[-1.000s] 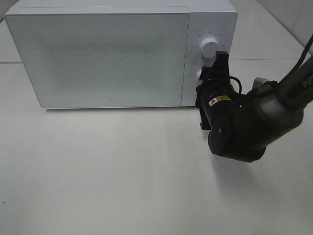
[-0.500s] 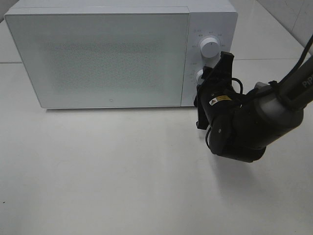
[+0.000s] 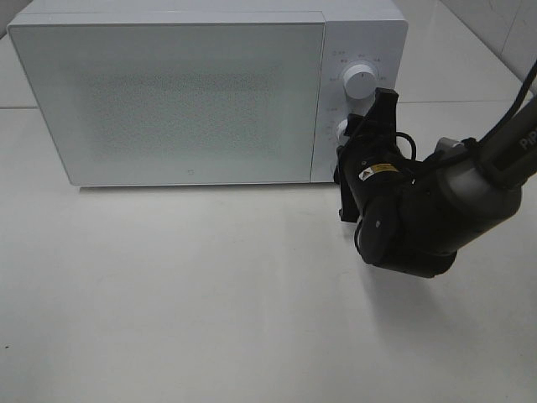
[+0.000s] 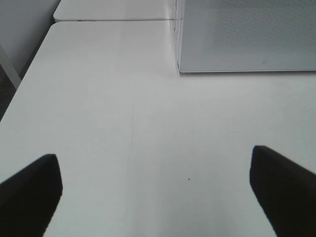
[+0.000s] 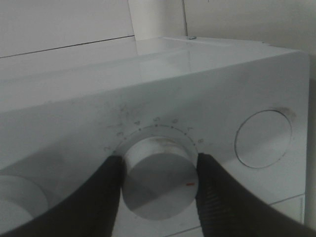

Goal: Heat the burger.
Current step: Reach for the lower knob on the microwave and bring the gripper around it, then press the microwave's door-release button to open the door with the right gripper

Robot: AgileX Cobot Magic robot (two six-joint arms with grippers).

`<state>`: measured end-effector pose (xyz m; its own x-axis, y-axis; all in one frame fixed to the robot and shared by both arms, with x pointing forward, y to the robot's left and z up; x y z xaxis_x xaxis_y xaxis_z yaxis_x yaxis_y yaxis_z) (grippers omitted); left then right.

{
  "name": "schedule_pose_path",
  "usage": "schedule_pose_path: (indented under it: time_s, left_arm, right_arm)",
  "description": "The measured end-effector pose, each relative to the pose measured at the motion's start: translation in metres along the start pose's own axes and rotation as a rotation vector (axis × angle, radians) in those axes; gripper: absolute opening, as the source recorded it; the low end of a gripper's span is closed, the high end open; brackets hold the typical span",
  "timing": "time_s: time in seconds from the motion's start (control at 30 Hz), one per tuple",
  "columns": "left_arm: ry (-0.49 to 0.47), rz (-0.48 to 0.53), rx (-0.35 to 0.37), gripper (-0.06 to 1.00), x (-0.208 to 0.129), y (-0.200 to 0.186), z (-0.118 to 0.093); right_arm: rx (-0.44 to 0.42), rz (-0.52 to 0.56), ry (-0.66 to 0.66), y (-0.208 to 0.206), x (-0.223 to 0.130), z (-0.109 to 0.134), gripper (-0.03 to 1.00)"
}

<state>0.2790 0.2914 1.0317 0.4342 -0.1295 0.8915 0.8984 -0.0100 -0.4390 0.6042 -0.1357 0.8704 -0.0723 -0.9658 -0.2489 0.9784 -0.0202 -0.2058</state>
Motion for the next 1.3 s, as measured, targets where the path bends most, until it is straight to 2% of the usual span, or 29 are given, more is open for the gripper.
schedule_pose_path:
  time_s: [0.23, 0.3, 0.33, 0.37, 0.4, 0.47, 0.53, 0.87, 0.93, 1.03, 1.2, 1.27, 1.3]
  left_arm:
    - [0.000, 0.000, 0.000, 0.97, 0.000, 0.000, 0.000]
    - [0.000, 0.000, 0.000, 0.97, 0.000, 0.000, 0.000]
    - [0.000, 0.000, 0.000, 0.97, 0.000, 0.000, 0.000]
    - [0.000, 0.000, 0.000, 0.97, 0.000, 0.000, 0.000]
    - [0.000, 0.000, 0.000, 0.97, 0.000, 0.000, 0.000]
    - [0.000, 0.000, 0.000, 0.97, 0.000, 0.000, 0.000]
    - [0.000, 0.000, 0.000, 0.97, 0.000, 0.000, 0.000]
    - [0.000, 0.000, 0.000, 0.97, 0.000, 0.000, 0.000]
    - [0.000, 0.000, 0.000, 0.97, 0.000, 0.000, 0.000]
    - [0.000, 0.000, 0.000, 0.97, 0.000, 0.000, 0.000]
    - [0.000, 0.000, 0.000, 0.97, 0.000, 0.000, 0.000]
    - [0.000, 0.000, 0.000, 0.97, 0.000, 0.000, 0.000]
    - [0.000, 0.000, 0.000, 0.97, 0.000, 0.000, 0.000]
  right_arm:
    - [-0.014, 0.005, -0.022, 0.000, -0.001, -0.002, 0.48]
    - [-0.035, 0.009, -0.063, -0.002, 0.000, -0.004, 0.57]
    - [-0.035, 0.009, -0.063, -0.002, 0.000, -0.004, 0.57]
    - [-0.059, 0.016, -0.098, -0.006, 0.002, -0.005, 0.64]
    - [-0.059, 0.016, -0.098, -0.006, 0.002, -0.005, 0.64]
    - [-0.083, 0.044, -0.160, -0.015, 0.003, -0.006, 0.72]
    - [-0.094, 0.064, -0.183, -0.021, 0.004, -0.005, 0.74]
    - [-0.129, 0.158, -0.254, -0.050, 0.006, 0.007, 0.75]
    - [-0.149, 0.224, -0.308, -0.065, 0.005, 0.010, 0.75]
    - [-0.156, 0.241, -0.328, -0.068, 0.004, 0.011, 0.75]
    - [-0.208, 0.324, -0.449, -0.082, -0.002, 0.015, 0.75]
    - [-0.236, 0.366, -0.569, -0.090, -0.004, 0.018, 0.75]
    - [-0.236, 0.366, -0.569, -0.090, -0.004, 0.018, 0.75]
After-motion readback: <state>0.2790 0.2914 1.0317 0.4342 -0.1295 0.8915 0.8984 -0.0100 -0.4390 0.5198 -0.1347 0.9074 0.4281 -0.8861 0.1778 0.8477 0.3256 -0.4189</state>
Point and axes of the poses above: a point on each arm's last joint axis where the gripper is mounted, y pointing out along that axis toward the gripper, z along the wrist's bending axis when the last joint is at zero, x = y × z, the point moved 5 cm from there along y, pointing out along that axis toward the gripper, and after that the axes turned 7 degrees about y, right-handed, at the moved point
